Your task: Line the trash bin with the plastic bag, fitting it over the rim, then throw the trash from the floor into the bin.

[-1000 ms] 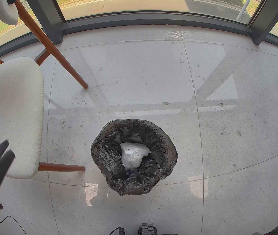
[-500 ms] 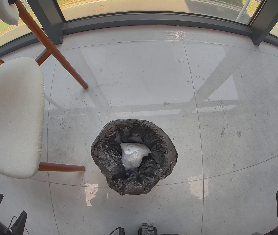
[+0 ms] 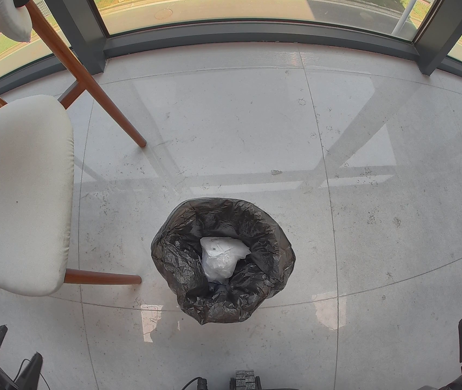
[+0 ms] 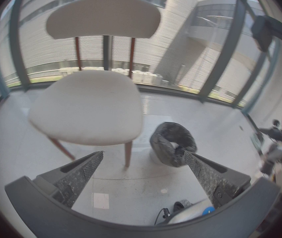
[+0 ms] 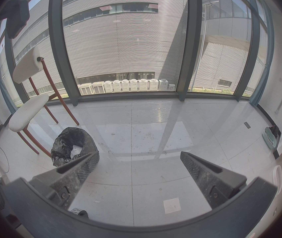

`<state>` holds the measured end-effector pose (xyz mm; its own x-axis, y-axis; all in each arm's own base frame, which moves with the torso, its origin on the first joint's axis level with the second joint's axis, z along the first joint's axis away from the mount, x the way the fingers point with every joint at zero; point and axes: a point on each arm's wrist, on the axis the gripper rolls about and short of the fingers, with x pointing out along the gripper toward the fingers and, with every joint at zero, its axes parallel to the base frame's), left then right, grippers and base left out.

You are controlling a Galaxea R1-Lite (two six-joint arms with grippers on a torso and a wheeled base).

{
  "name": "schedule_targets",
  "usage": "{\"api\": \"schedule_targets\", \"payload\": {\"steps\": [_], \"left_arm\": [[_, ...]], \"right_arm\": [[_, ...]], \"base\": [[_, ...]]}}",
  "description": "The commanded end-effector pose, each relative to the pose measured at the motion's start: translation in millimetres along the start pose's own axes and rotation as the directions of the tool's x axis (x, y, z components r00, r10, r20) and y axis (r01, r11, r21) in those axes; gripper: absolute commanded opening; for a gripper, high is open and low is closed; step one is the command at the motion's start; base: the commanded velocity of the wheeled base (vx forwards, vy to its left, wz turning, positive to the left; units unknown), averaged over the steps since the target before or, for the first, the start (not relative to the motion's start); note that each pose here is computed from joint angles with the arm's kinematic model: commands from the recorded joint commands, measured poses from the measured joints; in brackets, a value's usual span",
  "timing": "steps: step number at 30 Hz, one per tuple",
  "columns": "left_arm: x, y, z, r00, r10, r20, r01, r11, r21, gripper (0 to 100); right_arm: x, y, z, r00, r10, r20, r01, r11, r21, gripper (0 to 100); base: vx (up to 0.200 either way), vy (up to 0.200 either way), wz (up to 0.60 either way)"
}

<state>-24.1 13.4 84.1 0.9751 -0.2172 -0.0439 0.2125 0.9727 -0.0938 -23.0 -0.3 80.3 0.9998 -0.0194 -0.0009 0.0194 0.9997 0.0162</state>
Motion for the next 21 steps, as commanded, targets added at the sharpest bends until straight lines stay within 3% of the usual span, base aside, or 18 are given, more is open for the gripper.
{"api": "schedule_targets", "payload": {"steps": [1,6,10,13,17,18,21], "left_arm": [[1,0,0,0.982,0.189,-0.003,-0.188,0.978,-0.091,100],[2,0,0,0.972,0.235,-0.001,-0.233,0.964,-0.125,100],[12,-1,3,0.95,0.292,-0.111,-0.302,0.949,-0.091,100],[13,-2,3,0.938,0.328,-0.113,-0.339,0.936,-0.098,100],[5,-4,1,0.896,0.444,-0.021,-0.443,0.886,-0.14,100],[-1,-7,-2,0.869,0.492,0.057,-0.48,0.864,-0.152,100],[-1,-7,-3,0.863,0.5,0.078,-0.485,0.861,-0.154,100]], "right_arm": [[2,0,-4,1.0,-0.005,-0.017,0.006,1.0,0.003,100],[2,0,-5,0.999,-0.012,-0.033,0.012,1.0,0.002,100],[4,0,-4,0.999,-0.02,-0.049,0.02,1.0,0.001,100],[4,0,-4,0.999,-0.02,-0.049,0.02,1.0,0.003,100],[4,0,-4,0.999,-0.018,-0.043,0.018,1.0,0.004,100],[4,0,-4,0.999,-0.018,-0.043,0.018,1.0,0.004,100],[4,0,-4,0.999,-0.02,-0.048,0.02,1.0,0.003,100]], "base": [[0.0,0.0,0.0],[0.0,0.0,0.0],[0.0,0.0,0.0],[0.0,0.0,0.0],[0.0,0.0,0.0],[0.0,0.0,0.0],[0.0,0.0,0.0]]}}
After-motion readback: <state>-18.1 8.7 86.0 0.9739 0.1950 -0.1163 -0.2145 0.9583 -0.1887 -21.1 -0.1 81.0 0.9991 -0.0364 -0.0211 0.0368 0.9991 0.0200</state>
